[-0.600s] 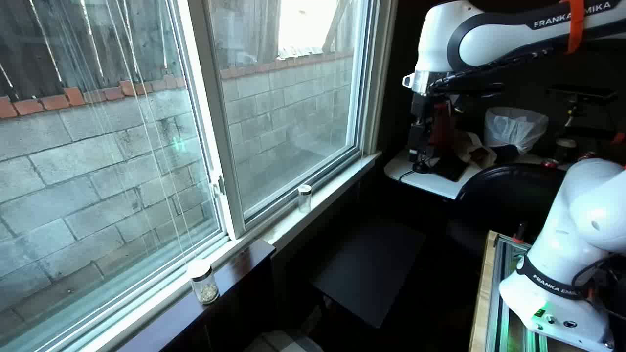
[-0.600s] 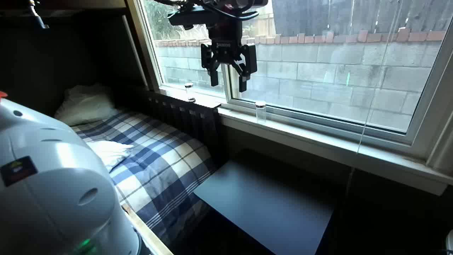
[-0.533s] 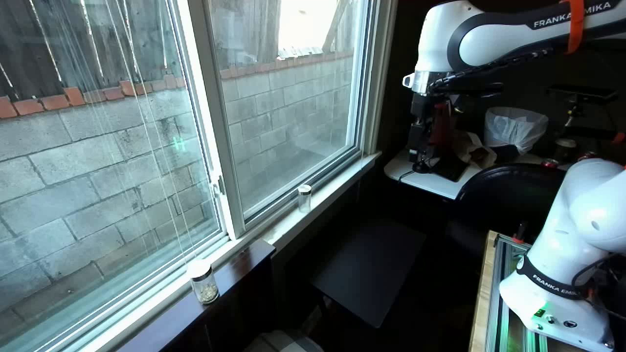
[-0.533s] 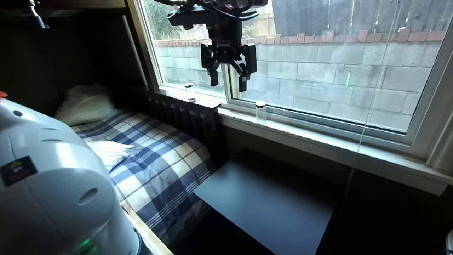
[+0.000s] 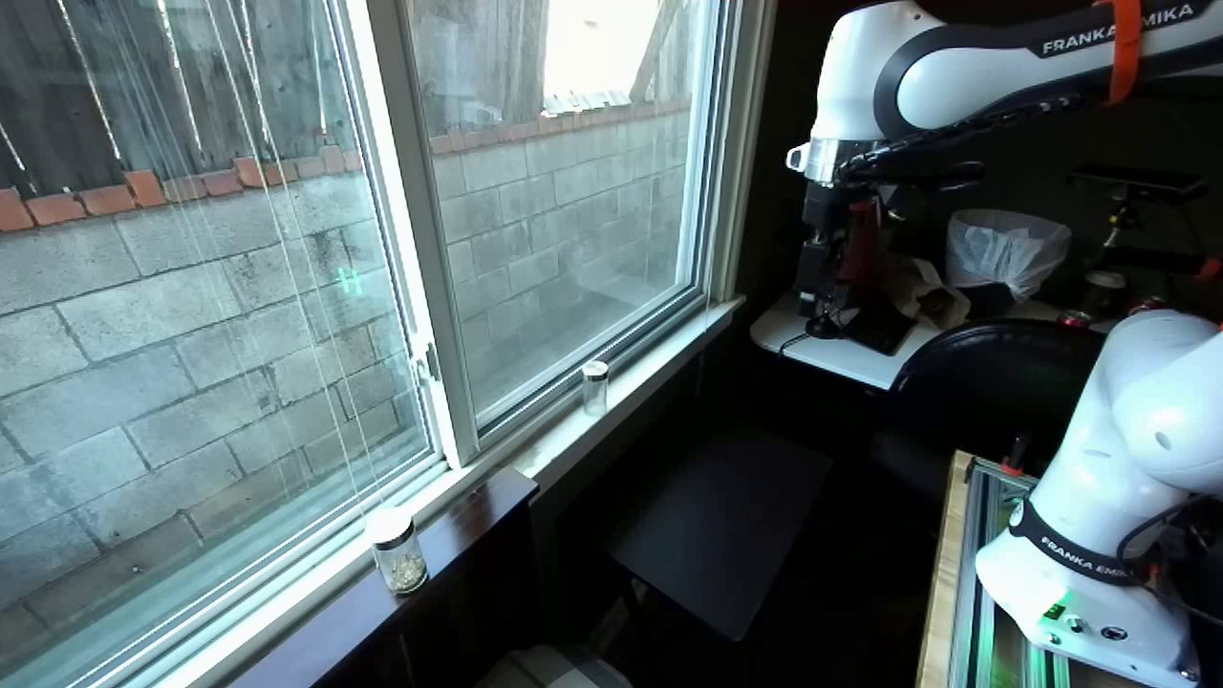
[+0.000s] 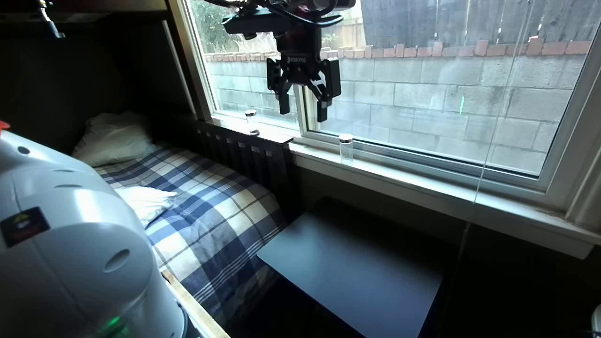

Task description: Pick up the clear container on the window sill and put it on top of the other clear container on the left

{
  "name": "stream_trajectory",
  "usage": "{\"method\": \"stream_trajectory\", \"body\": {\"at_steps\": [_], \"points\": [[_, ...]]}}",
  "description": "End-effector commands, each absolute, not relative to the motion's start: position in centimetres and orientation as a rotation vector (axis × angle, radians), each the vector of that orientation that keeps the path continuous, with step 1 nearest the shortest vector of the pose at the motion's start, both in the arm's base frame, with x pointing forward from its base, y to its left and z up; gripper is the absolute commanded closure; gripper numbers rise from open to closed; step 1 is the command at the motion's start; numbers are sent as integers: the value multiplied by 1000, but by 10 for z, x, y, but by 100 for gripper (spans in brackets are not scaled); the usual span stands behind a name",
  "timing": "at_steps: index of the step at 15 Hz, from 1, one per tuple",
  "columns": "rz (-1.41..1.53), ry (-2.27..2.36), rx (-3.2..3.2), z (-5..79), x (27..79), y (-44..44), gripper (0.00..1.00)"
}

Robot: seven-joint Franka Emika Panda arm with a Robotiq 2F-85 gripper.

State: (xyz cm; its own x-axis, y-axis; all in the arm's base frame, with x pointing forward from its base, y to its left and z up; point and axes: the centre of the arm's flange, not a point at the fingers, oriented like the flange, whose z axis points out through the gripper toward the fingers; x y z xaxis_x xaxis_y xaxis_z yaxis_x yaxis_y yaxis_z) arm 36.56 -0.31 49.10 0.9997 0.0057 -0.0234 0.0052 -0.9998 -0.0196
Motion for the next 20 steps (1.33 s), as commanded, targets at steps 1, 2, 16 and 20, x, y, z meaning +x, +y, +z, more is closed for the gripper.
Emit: {"method": "stream_trajectory", "body": {"at_steps": [1, 2, 16, 20], "points": [[37, -9, -3122, 491, 366, -3, 0], [37, -9, -3122, 491, 366, -3, 0], [13, -161, -3158, 479, 397, 21, 0], [-90, -422, -3152, 470, 430, 68, 0]]}}
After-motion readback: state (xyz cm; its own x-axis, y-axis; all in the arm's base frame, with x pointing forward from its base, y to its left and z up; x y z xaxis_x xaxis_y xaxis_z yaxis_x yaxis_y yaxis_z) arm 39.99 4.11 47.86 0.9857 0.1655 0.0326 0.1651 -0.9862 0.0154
